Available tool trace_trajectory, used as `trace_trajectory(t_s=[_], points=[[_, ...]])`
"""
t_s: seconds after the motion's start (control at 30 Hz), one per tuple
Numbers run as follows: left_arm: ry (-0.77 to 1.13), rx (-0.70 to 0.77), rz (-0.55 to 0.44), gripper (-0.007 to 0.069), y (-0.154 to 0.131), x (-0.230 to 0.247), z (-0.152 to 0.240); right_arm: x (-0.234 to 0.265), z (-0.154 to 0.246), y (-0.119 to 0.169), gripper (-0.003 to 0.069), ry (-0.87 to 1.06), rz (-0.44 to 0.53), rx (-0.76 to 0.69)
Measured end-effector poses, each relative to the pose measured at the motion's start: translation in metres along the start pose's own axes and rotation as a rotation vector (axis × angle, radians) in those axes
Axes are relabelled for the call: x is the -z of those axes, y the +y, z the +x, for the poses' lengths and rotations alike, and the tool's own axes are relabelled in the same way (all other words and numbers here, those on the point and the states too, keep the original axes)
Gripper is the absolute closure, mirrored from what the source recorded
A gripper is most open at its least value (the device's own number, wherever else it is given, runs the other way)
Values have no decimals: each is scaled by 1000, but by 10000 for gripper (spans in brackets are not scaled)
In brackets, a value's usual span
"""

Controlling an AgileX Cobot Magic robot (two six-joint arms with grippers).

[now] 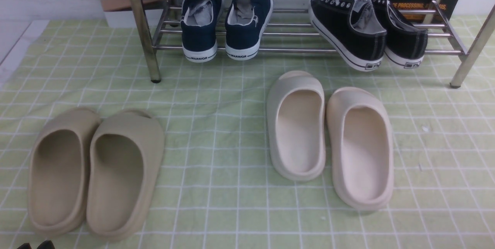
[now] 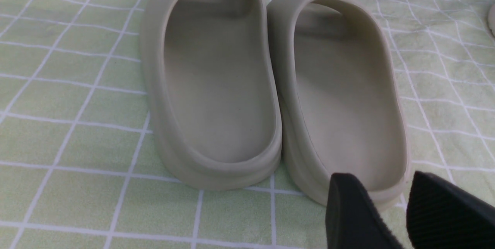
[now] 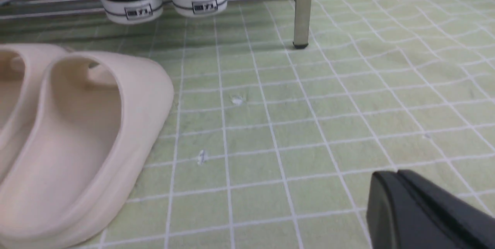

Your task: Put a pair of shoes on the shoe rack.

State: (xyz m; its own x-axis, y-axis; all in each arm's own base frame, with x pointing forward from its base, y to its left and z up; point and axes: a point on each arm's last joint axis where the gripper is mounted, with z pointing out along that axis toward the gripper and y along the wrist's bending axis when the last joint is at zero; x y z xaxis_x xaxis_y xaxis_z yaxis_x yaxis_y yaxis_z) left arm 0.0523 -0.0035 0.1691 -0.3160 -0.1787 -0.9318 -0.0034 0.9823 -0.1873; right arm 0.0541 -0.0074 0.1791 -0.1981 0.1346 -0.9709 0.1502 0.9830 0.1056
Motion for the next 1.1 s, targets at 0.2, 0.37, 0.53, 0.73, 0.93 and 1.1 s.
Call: trace_trajectory(t_s=[0.2, 0.37, 0.53, 0.73, 0.93, 1.1], points=[[0, 0, 0, 388, 0, 0, 0, 0, 4, 1, 662, 44, -30, 25], [0, 0, 0, 388, 0, 0, 0, 0, 5, 1, 662, 67, -34, 36], [0, 0, 0, 388, 0, 0, 0, 1, 6, 1, 662, 80, -26, 35], [0, 0, 0, 388, 0, 0, 0, 1, 6, 1, 662, 83, -26, 35], [0, 0, 0, 388, 0, 0, 0, 1, 6, 1, 662, 84, -25, 35], [0, 0, 0, 388, 0, 0, 0, 1, 6, 1, 661, 84, -25, 35]])
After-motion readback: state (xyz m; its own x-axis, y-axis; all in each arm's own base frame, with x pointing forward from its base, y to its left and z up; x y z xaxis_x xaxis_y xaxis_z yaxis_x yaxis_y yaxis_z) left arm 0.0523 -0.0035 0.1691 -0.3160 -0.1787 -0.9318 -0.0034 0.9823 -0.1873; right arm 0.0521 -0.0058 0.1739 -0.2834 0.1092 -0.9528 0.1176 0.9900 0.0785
